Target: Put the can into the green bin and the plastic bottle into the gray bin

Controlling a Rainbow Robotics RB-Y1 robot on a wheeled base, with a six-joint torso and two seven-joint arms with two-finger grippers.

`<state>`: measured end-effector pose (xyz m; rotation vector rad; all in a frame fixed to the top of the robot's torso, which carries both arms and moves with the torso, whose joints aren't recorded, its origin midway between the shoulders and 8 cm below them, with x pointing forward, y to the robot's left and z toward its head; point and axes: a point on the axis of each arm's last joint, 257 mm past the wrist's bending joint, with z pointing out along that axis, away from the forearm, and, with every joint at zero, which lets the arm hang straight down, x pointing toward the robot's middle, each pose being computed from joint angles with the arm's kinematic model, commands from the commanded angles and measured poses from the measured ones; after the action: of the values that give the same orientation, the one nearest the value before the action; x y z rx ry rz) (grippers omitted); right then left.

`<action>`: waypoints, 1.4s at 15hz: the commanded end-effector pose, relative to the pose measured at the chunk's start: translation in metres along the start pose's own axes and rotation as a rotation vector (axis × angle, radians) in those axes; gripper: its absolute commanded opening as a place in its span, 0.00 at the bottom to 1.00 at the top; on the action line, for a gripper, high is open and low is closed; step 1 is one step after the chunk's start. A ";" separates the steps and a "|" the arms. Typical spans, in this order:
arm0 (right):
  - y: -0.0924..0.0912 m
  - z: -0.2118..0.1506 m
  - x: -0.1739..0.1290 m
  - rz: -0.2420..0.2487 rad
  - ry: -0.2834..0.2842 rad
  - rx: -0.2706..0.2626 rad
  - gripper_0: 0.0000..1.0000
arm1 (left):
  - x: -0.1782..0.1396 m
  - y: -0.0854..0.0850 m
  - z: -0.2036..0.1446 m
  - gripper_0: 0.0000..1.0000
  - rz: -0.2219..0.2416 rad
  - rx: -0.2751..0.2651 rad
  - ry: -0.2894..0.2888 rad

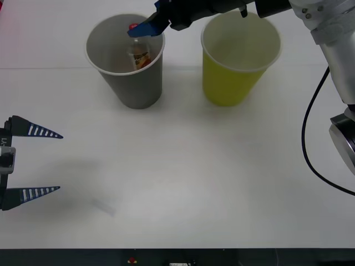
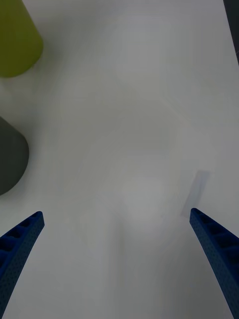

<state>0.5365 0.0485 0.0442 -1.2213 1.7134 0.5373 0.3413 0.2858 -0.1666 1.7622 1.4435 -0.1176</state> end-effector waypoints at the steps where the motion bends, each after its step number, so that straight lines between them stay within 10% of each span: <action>1: 0.007 -0.034 0.024 -0.036 -0.022 0.011 1.00 | 0.000 0.000 0.000 1.00 0.000 0.000 0.000; 12: 0.070 -0.160 0.148 -0.096 0.005 0.001 1.00 | 0.000 0.000 0.000 1.00 0.000 0.000 0.000; 21: 0.077 -0.239 0.241 -0.159 0.114 -0.046 1.00 | 0.000 0.000 0.000 1.00 0.000 0.000 0.000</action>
<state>0.3490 -0.2143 -0.0621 -1.4223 1.6865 0.4183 0.3413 0.2858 -0.1666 1.7622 1.4435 -0.1176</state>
